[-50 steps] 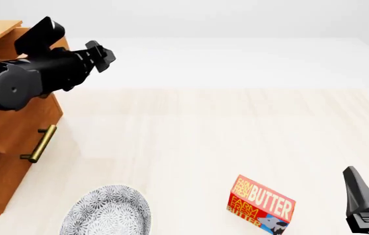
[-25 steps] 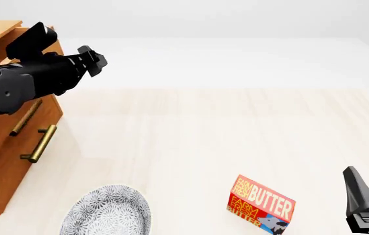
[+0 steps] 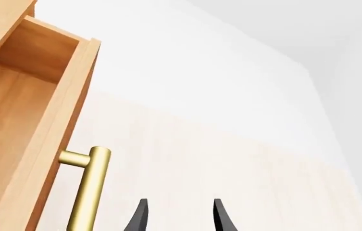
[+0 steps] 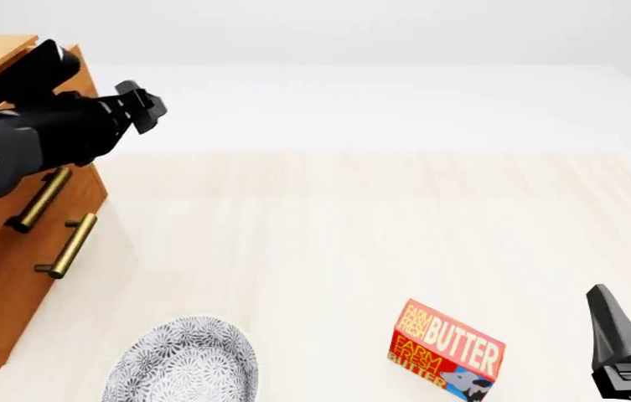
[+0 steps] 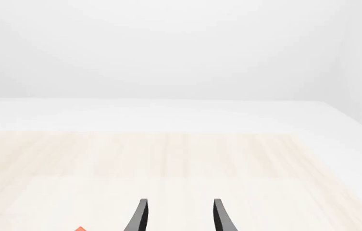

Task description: Put the chocolate pudding in the top drawer of the cabinet and close it.

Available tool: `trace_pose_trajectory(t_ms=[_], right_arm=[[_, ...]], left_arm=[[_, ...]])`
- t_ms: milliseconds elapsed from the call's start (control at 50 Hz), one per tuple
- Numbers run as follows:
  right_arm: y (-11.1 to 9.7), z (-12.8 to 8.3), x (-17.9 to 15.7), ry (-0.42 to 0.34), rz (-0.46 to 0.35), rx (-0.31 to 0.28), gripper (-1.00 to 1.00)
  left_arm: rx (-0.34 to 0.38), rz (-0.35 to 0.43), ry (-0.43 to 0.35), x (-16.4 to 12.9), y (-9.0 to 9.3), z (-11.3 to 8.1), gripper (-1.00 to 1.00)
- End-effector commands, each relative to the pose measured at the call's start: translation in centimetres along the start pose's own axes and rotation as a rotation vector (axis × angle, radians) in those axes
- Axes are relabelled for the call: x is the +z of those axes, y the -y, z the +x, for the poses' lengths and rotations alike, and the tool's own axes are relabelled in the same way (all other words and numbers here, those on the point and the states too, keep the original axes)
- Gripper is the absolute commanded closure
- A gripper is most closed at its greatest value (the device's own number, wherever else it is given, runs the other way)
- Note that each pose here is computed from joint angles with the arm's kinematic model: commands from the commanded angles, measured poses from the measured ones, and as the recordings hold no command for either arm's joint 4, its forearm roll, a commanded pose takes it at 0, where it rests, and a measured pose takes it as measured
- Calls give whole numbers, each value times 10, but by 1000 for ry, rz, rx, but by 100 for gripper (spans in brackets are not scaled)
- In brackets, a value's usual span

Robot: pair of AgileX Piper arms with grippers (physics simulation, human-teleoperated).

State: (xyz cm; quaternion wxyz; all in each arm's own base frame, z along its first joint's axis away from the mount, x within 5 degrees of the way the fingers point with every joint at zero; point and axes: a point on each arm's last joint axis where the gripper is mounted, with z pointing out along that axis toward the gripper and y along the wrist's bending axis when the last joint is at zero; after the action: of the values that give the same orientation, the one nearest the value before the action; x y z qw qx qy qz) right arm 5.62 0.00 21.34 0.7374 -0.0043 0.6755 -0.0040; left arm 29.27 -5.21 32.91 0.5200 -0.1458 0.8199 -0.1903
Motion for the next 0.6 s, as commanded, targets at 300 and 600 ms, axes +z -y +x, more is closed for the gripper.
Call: trace_pose_trajectory(t_ms=[300,600], right_arm=[[0,0,0,0,0,0,-100],[0,0,0,0,0,0,-100]], left_arm=[[-5,-61,36,-9,-20,-10,-100],[3,-86,43,-10,-28,-13,-100]])
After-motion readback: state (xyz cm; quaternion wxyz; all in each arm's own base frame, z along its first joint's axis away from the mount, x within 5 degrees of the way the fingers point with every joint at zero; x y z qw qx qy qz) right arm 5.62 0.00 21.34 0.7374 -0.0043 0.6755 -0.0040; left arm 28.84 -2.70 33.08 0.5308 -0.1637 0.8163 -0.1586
